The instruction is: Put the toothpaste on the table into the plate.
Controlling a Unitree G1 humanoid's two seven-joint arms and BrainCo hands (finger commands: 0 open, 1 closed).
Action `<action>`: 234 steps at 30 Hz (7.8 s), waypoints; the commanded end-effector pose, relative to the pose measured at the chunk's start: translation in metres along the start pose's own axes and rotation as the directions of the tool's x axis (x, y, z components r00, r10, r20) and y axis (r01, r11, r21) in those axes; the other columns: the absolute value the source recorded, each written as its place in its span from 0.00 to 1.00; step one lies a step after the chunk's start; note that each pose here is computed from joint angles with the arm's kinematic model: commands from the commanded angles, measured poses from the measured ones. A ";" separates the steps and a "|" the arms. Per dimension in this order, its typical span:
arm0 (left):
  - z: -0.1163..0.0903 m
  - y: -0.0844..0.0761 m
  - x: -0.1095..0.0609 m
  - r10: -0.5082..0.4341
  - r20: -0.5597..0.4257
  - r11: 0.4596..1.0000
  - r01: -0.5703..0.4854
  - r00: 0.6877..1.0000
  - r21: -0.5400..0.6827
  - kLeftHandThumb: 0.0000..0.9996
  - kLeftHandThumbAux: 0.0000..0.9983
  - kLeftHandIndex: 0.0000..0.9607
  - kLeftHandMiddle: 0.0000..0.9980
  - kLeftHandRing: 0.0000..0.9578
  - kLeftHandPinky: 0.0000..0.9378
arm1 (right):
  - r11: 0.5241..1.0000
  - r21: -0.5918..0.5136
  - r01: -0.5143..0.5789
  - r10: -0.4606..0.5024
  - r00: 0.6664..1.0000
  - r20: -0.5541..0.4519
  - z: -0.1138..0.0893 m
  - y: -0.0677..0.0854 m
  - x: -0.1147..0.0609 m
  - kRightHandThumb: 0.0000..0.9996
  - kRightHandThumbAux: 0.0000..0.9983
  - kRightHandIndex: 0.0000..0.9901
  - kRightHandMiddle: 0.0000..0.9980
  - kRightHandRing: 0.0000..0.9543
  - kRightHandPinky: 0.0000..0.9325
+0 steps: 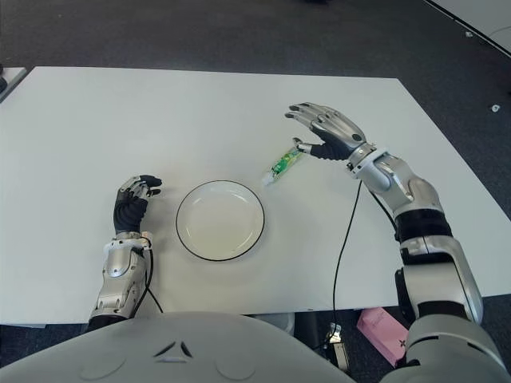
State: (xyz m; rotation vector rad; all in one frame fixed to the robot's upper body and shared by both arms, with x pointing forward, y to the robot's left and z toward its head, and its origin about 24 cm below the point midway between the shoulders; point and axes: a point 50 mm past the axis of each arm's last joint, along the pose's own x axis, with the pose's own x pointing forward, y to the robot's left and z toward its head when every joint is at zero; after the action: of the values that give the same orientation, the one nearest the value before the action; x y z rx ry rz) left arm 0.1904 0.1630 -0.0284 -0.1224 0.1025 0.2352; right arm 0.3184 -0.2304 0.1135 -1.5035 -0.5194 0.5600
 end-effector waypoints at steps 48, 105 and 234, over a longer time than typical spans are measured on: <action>-0.016 -0.002 -0.022 0.057 -0.102 0.998 -0.060 0.993 -0.029 0.71 0.73 0.44 0.43 0.39 0.39 | 0.832 -0.520 -0.195 0.347 0.913 0.214 -0.009 0.033 0.026 0.49 0.17 0.00 0.00 0.00 0.00; -0.020 0.016 -0.051 0.166 -0.129 0.984 -0.173 0.978 -0.051 0.71 0.72 0.44 0.46 0.44 0.44 | 0.725 -0.442 -0.528 0.524 0.840 -0.142 0.003 0.104 0.029 0.61 0.13 0.00 0.00 0.00 0.00; -0.012 0.012 -0.047 0.134 -0.097 0.990 -0.138 0.986 -0.041 0.71 0.73 0.44 0.47 0.45 0.43 | 0.788 0.576 0.217 -0.048 0.955 -0.294 0.014 0.060 0.041 0.85 0.67 0.42 0.58 0.80 0.78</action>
State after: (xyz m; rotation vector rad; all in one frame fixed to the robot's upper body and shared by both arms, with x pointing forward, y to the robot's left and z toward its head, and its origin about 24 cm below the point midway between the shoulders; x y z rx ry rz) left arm 0.1432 0.1725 -0.0238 -0.1421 0.1217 0.3631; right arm 0.3409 -0.2025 0.0415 -0.9531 -0.1089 0.3451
